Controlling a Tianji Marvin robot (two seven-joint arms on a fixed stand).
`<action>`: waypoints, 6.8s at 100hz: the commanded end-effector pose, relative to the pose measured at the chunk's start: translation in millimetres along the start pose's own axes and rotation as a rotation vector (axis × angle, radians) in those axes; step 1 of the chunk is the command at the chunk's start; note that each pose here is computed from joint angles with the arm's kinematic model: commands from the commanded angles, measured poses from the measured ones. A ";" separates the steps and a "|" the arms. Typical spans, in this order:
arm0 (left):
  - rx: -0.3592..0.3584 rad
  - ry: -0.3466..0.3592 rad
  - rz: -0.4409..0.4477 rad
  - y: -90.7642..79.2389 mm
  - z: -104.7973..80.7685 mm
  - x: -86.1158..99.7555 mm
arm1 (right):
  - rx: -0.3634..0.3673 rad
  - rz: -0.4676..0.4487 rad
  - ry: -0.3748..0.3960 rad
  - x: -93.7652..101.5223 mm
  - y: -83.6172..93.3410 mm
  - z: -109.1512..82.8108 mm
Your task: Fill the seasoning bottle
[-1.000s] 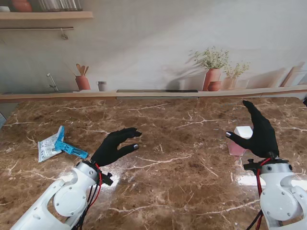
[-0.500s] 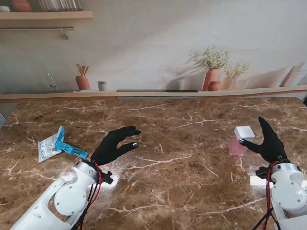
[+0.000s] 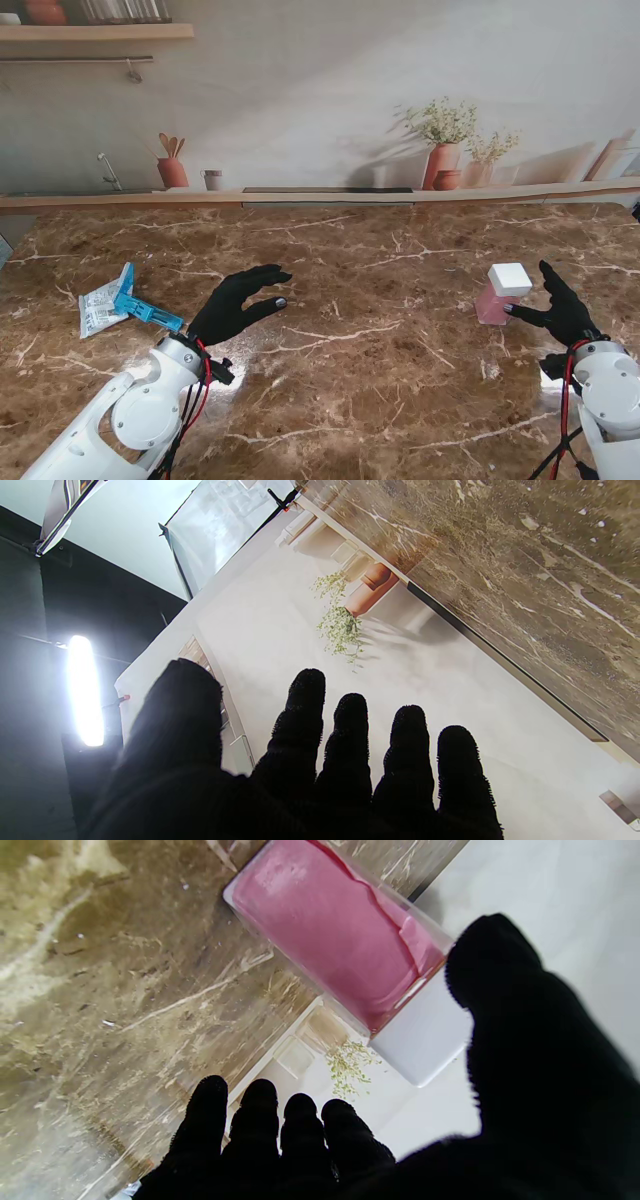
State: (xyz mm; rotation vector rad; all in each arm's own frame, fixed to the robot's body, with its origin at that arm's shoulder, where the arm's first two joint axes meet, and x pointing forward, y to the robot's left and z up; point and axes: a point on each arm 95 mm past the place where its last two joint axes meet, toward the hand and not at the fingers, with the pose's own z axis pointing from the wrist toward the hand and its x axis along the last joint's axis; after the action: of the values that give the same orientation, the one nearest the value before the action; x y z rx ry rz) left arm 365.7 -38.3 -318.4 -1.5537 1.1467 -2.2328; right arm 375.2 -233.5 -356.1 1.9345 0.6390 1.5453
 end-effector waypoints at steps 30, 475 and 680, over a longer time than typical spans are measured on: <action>-0.014 -0.010 -0.004 4.6 2.7 -0.7 | 0.070 0.025 -0.071 -25.8 -8.9 18.5; -0.421 0.282 0.380 -21.1 91.7 75.9 | 0.334 0.106 0.690 225.4 -190.4 -44.4; -0.443 0.182 0.249 -59.3 78.9 71.1 | 0.326 0.091 0.687 227.8 -185.6 -45.2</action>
State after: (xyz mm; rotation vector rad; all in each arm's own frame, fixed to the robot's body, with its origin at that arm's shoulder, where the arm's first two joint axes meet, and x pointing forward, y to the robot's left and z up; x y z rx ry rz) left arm 417.6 -81.5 -214.6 -1.2682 1.8739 -2.1023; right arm 378.7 61.8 -317.8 1.6161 1.1565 2.3042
